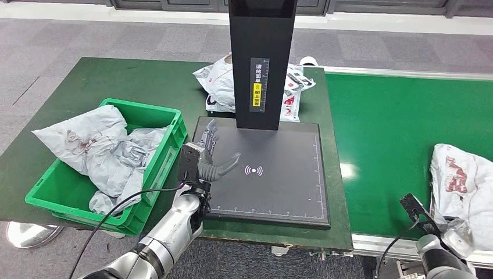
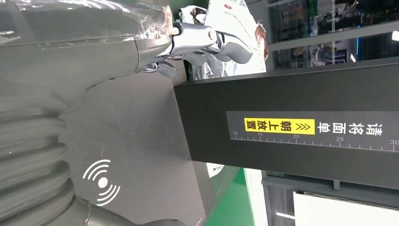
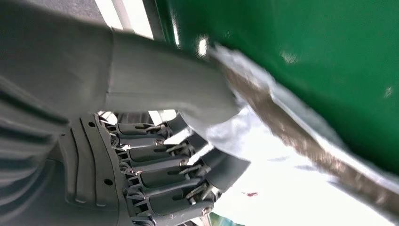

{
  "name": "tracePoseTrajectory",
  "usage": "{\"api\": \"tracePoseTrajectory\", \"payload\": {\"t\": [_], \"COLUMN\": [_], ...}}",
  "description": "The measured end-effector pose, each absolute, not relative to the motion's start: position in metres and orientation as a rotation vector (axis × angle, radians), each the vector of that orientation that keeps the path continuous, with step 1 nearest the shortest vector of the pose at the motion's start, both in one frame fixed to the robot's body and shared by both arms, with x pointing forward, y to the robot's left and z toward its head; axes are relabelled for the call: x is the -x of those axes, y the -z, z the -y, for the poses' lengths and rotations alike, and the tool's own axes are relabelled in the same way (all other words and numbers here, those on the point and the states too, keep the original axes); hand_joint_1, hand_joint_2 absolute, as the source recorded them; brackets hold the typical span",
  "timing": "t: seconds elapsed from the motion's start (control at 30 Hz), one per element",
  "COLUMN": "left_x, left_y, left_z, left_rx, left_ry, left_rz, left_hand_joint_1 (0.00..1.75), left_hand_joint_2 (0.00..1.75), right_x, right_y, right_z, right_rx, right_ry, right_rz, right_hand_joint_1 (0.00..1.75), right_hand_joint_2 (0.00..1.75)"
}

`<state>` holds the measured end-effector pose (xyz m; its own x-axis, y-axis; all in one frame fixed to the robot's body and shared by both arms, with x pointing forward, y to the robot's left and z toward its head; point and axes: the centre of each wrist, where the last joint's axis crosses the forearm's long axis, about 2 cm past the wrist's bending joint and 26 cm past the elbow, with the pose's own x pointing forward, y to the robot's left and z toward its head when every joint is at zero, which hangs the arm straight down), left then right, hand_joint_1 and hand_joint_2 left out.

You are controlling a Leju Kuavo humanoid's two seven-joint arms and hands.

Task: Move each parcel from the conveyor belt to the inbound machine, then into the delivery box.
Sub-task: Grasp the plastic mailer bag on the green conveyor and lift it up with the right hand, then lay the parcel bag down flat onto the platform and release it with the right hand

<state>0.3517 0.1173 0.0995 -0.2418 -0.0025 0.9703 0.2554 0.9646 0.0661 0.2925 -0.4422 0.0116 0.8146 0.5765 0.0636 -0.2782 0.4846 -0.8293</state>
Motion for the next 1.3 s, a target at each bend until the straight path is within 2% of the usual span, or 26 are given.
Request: {"api": "tracePoseTrajectory", "payload": {"t": [0.17,0.4,0.57,0.8,0.93,1.07,1.3], "left_x": [-0.352,-0.350,-0.349,-0.351,-0.352,-0.354,-0.357], "left_y": [-0.099,-0.098,-0.098,-0.102,-0.103,-0.107,-0.111], "left_z": [-0.120,-0.131,-0.138,-0.144,-0.147,-0.150,-0.151], "left_rx": [0.167,0.079,0.040,0.011,0.000,-0.003,0.018], "left_ry": [0.243,0.223,0.198,0.168,0.156,0.145,0.130], "left_rz": [1.798,1.790,1.804,1.830,1.842,1.859,1.873], "left_hand_joint_1": [0.00,0.00,0.00,0.00,0.00,0.00,0.00], "left_hand_joint_2": [1.75,1.75,1.75,1.75,1.75,1.75,1.75], "right_x": [-0.292,-0.302,-0.328,-0.353,-0.352,-0.337,-0.312], "right_y": [-0.012,-0.015,-0.032,-0.071,-0.083,-0.097,-0.110], "right_z": [0.442,0.418,0.368,0.289,0.257,0.206,0.132], "right_rx": [0.947,1.055,1.017,0.913,0.814,0.646,0.292], "right_ry": [-0.533,-0.526,-0.432,-0.379,-0.475,-0.627,-0.935], "right_rz": [0.410,0.841,1.282,1.545,1.689,1.773,1.807], "right_hand_joint_1": [1.75,1.75,1.75,1.75,1.75,1.75,1.75], "right_hand_joint_2": [1.75,1.75,1.75,1.75,1.75,1.75,1.75]}}
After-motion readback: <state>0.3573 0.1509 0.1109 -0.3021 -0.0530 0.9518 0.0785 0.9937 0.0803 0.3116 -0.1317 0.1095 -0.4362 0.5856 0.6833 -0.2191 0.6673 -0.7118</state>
